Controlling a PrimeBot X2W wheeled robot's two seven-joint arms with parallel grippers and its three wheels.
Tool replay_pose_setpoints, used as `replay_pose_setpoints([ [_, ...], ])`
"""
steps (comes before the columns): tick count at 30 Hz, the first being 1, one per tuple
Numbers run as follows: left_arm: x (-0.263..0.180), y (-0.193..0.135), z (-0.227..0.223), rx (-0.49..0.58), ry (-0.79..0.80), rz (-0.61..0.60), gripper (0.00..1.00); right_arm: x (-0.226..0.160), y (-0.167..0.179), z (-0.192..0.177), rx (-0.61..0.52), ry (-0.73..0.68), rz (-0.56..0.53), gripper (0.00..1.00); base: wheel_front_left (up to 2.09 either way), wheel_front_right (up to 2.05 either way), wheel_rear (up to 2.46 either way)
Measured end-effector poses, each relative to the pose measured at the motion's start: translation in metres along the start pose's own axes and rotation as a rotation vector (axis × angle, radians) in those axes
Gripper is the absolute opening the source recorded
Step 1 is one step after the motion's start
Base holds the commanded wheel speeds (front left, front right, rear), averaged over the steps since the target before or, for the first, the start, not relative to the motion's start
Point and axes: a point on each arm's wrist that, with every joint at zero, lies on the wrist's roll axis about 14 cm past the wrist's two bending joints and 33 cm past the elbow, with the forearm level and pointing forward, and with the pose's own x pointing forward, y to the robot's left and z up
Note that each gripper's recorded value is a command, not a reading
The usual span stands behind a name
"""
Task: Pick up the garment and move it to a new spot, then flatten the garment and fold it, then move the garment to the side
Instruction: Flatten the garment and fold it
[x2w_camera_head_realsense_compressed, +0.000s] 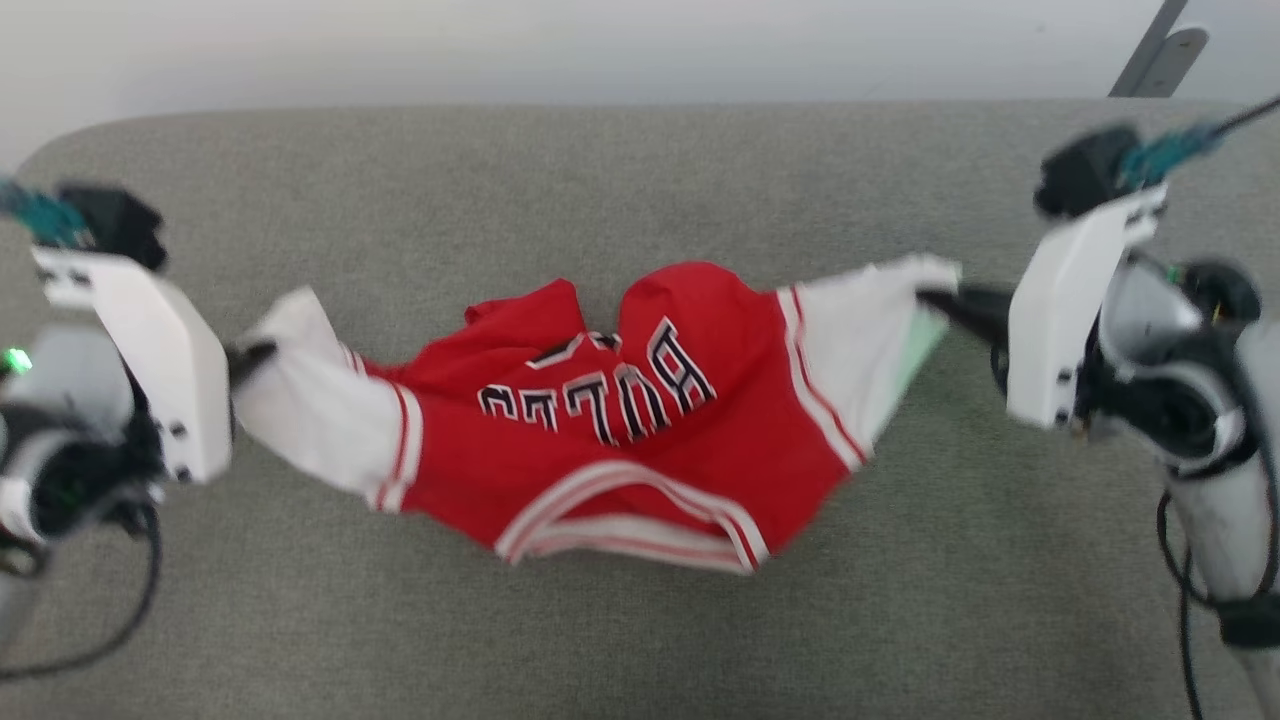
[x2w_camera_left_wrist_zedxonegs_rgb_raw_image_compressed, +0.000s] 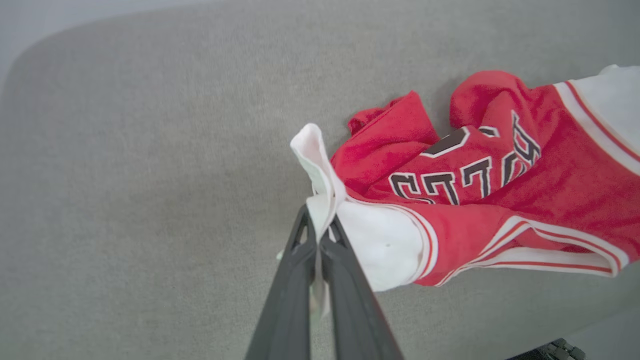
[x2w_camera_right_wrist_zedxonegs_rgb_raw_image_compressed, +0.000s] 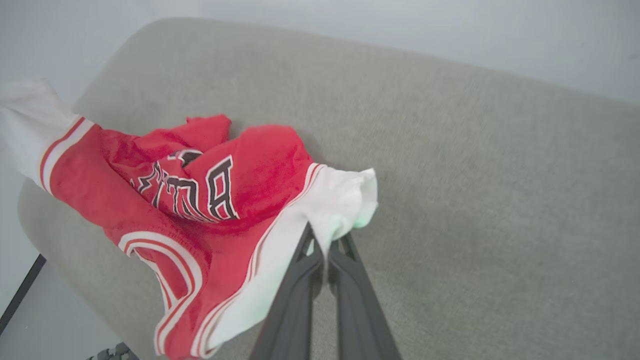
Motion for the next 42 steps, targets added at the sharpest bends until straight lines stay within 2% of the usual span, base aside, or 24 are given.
replay_pose_setpoints([
  [5,-0.034,-0.004,0.066,0.084,-0.152,0.033,0.00,-0.032,0.020,0.068,-0.063,-0.211,0.019,0.00,0.00,0.00,0.00],
  [9,-0.065,-0.006,0.113,0.107,-0.274,0.061,0.00,-0.063,0.030,0.115,-0.070,-0.393,0.027,0.00,0.00,0.00,0.00],
  [12,-0.092,-0.007,0.143,0.120,-0.367,0.083,0.00,-0.091,0.035,0.147,-0.109,-0.524,-0.006,0.00,0.00,0.00,0.00],
  [18,-0.140,-0.017,0.188,0.149,-0.524,0.100,0.00,-0.136,0.047,0.191,-0.102,-0.724,-0.018,0.00,0.00,0.00,0.00],
  [24,-0.166,-0.030,0.220,0.193,-0.634,0.097,0.00,-0.157,0.049,0.214,-0.140,-0.802,-0.068,0.00,0.00,0.00,0.00],
  [29,-0.153,-0.037,0.239,0.227,-0.680,0.079,0.00,-0.147,0.040,0.230,-0.156,-0.830,-0.108,0.00,0.00,0.00,0.00],
  [36,-0.098,-0.033,0.267,0.226,-0.711,0.058,0.00,-0.109,0.019,0.264,-0.189,-0.901,-0.166,0.00,0.00,0.00,0.00],
  [42,-0.070,-0.031,0.314,0.279,-0.882,0.074,0.00,-0.075,-0.005,0.295,-0.269,-1.021,-0.230,0.00,0.00,0.00,0.00],
])
